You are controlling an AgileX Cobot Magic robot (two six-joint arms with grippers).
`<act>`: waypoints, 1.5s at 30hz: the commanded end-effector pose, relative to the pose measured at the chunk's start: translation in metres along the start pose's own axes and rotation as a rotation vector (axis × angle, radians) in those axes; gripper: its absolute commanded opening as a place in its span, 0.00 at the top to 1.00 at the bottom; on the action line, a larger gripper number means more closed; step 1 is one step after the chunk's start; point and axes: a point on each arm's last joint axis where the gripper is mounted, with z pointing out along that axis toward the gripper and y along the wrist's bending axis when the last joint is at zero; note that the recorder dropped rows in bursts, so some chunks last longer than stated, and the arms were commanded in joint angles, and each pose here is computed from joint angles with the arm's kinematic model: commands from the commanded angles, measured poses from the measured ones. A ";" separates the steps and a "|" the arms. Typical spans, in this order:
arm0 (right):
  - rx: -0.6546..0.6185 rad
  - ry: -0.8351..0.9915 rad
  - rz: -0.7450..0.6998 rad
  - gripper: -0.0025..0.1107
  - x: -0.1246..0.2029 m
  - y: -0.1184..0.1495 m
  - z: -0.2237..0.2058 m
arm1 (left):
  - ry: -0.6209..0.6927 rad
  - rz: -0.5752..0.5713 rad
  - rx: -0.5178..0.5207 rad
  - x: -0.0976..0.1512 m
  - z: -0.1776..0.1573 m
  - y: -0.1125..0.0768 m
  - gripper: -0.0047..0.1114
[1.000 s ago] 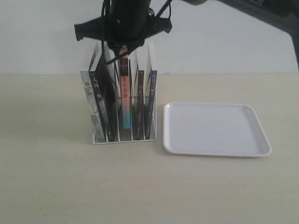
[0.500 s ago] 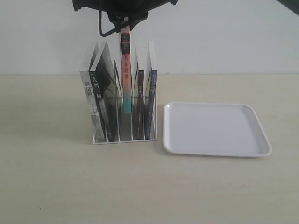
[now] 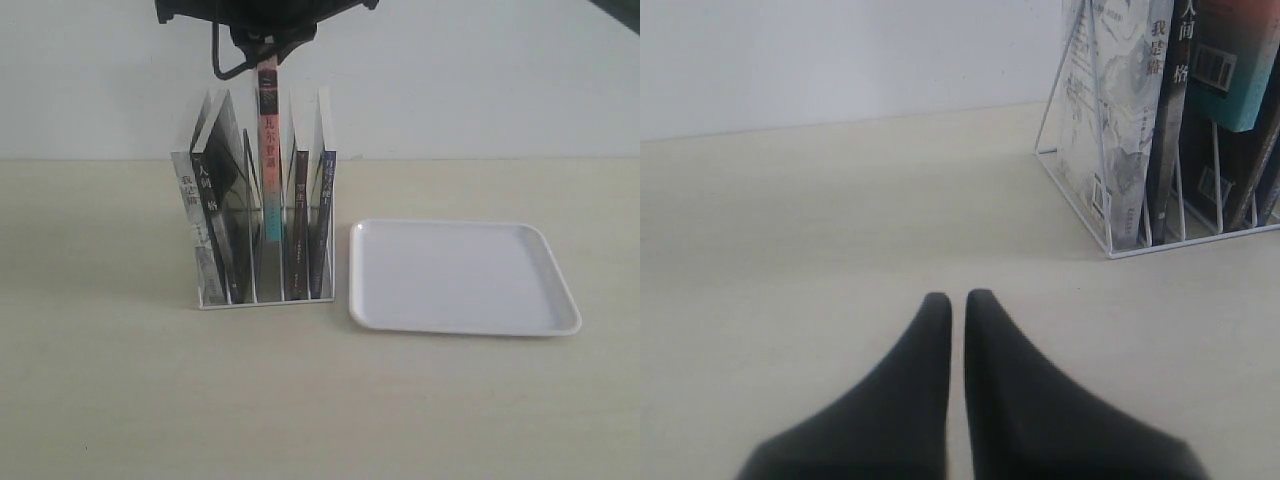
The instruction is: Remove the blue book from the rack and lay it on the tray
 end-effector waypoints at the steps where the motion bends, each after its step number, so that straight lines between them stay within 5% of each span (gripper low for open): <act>1: 0.013 -0.031 -0.021 0.98 -0.003 0.000 0.010 | -0.022 -0.005 -0.002 -0.003 -0.001 0.000 0.92; 26: 0.042 0.058 -0.101 0.98 0.014 0.007 0.057 | -0.022 -0.005 -0.002 -0.003 -0.001 0.000 0.92; 29: 0.019 0.061 -0.091 0.87 0.015 0.009 0.057 | -0.022 -0.005 -0.002 -0.003 -0.001 0.000 0.92; 34: 0.028 0.060 -0.086 0.52 0.015 0.009 0.057 | -0.022 -0.005 -0.002 -0.003 -0.001 0.000 0.92; 45: 0.005 -0.003 -0.058 0.56 0.002 0.005 0.026 | -0.022 -0.005 -0.002 -0.003 -0.001 0.000 0.92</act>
